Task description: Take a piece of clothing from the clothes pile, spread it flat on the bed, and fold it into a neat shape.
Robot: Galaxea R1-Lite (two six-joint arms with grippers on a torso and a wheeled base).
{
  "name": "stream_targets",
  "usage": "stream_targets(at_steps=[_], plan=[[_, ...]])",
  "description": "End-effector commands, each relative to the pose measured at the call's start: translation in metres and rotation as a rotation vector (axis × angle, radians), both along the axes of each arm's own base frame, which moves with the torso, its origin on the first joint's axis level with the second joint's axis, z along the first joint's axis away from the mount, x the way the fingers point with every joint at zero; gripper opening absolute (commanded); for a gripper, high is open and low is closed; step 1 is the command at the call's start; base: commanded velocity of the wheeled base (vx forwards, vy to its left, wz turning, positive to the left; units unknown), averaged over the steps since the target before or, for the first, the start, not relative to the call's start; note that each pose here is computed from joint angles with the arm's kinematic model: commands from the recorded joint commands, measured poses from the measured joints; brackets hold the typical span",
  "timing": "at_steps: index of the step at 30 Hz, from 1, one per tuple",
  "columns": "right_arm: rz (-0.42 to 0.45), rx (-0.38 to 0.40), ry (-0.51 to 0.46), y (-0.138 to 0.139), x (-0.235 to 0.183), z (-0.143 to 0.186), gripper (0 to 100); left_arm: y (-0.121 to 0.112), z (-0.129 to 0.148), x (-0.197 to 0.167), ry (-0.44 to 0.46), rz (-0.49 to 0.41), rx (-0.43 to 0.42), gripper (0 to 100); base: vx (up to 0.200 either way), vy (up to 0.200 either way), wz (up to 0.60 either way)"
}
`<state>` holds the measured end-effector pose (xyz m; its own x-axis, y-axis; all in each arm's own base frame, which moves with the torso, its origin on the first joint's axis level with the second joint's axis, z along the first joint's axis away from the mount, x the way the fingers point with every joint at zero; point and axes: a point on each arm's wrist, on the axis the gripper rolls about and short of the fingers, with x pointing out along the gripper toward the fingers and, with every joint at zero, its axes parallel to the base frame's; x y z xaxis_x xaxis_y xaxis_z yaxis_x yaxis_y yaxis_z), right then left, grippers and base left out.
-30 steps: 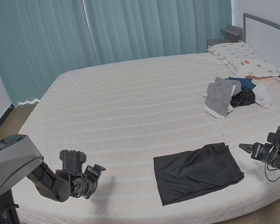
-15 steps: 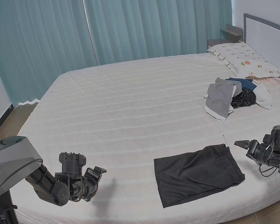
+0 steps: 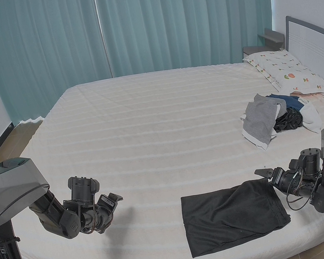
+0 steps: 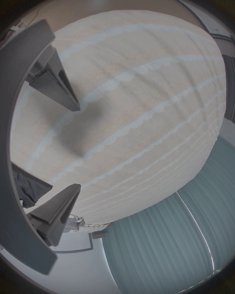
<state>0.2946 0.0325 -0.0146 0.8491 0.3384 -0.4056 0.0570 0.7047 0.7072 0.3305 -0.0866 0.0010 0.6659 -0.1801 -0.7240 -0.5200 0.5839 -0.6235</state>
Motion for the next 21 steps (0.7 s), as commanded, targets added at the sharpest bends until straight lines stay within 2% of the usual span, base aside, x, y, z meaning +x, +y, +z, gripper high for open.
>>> stream_targets(at_steps=[1,14,15,21], plan=[[-0.001,-0.013,-0.002,0.005,0.008,-0.010,100,0.000,0.000,0.000,0.002,0.001,-0.001,100,0.000,0.000,0.00],[-0.021,-0.027,0.003,0.003,0.022,-0.028,100,0.000,-0.001,0.000,0.002,0.001,0.001,100,0.000,0.000,0.00],[-0.022,-0.029,0.003,0.002,0.023,-0.029,0,-0.001,-0.001,0.000,0.002,-0.001,0.001,100,0.000,0.000,0.00],[-0.043,-0.034,-0.011,-0.001,0.026,-0.029,0,-0.001,-0.001,0.000,0.001,0.000,0.002,100,0.000,0.000,0.00]])
